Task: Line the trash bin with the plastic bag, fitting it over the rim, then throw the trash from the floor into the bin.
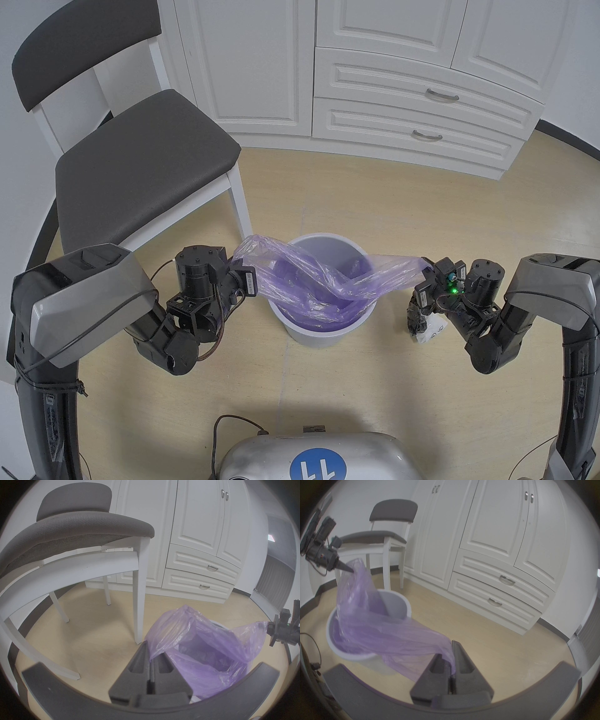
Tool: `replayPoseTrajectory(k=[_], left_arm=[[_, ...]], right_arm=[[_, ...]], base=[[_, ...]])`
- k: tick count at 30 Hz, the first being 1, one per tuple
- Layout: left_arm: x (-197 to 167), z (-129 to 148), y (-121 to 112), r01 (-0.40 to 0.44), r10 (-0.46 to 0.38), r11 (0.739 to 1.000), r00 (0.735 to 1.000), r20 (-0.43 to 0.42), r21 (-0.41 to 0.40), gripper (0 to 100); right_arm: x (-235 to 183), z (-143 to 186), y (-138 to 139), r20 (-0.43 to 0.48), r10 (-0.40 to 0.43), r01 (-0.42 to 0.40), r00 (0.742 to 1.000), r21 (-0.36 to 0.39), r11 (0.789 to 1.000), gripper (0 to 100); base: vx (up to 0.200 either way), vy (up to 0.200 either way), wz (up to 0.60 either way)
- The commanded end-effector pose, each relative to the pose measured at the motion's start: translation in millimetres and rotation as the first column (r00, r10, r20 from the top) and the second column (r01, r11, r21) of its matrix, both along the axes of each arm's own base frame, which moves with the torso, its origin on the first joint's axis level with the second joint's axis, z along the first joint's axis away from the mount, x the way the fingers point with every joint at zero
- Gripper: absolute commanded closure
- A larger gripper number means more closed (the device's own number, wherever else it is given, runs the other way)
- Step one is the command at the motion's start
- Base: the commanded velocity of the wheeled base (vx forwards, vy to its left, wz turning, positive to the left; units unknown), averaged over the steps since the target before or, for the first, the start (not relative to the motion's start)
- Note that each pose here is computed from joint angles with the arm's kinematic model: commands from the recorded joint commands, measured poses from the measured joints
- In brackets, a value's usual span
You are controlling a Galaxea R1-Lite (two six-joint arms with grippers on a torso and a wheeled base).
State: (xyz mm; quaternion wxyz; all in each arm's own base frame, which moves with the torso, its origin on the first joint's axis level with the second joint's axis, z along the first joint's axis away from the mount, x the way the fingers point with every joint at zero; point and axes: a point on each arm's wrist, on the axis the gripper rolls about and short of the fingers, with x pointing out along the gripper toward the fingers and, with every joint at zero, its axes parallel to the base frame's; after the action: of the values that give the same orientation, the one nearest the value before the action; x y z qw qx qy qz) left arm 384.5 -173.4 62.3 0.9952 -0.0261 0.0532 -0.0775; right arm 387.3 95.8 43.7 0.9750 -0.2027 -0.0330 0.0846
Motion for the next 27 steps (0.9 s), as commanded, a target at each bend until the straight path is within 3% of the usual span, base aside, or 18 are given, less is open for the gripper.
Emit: replayPoseTrajectory(k=[1,3,4,14,27], left_arm=[[1.5,-1.4,4.1,-0.01,0.01,1.0,1.0,-0.003,0.009,100],[1.5,-1.4,4.1,-0.01,0.01,1.0,1.0,-0.003,0.009,100],[5.0,-0.8,12.5,-0.031,0.031,0.999,1.0,0.002,0.031,100],[10.8,-3.6,31.7,-0.072,0.072,0.993,0.997,0.0,0.092,100],[12.7,-3.9,37.8,-0.085,0.085,0.992,0.996,-0.001,0.098,100]], right_arm=[[-2.1,-5.2,-8.3,-0.011,-0.02,0.02,1.0,-0.016,1.0,100],[-2.1,-5.2,-8.3,-0.011,-0.02,0.02,1.0,-0.016,1.0,100],[-3.9,-10.3,-14.3,-0.024,-0.035,0.033,0.999,-0.07,0.997,100],[-1.8,-18.2,-20.1,-0.057,-0.052,0.048,0.997,-0.083,0.995,100],[0.5,-21.8,-27.6,-0.09,-0.071,0.062,0.993,-0.098,0.993,100]], base=[[0.0,0.0,0.0],[0.0,0.0,0.0],[0.0,0.0,0.0],[0.0,0.0,0.0],[0.0,0.0,0.0]])
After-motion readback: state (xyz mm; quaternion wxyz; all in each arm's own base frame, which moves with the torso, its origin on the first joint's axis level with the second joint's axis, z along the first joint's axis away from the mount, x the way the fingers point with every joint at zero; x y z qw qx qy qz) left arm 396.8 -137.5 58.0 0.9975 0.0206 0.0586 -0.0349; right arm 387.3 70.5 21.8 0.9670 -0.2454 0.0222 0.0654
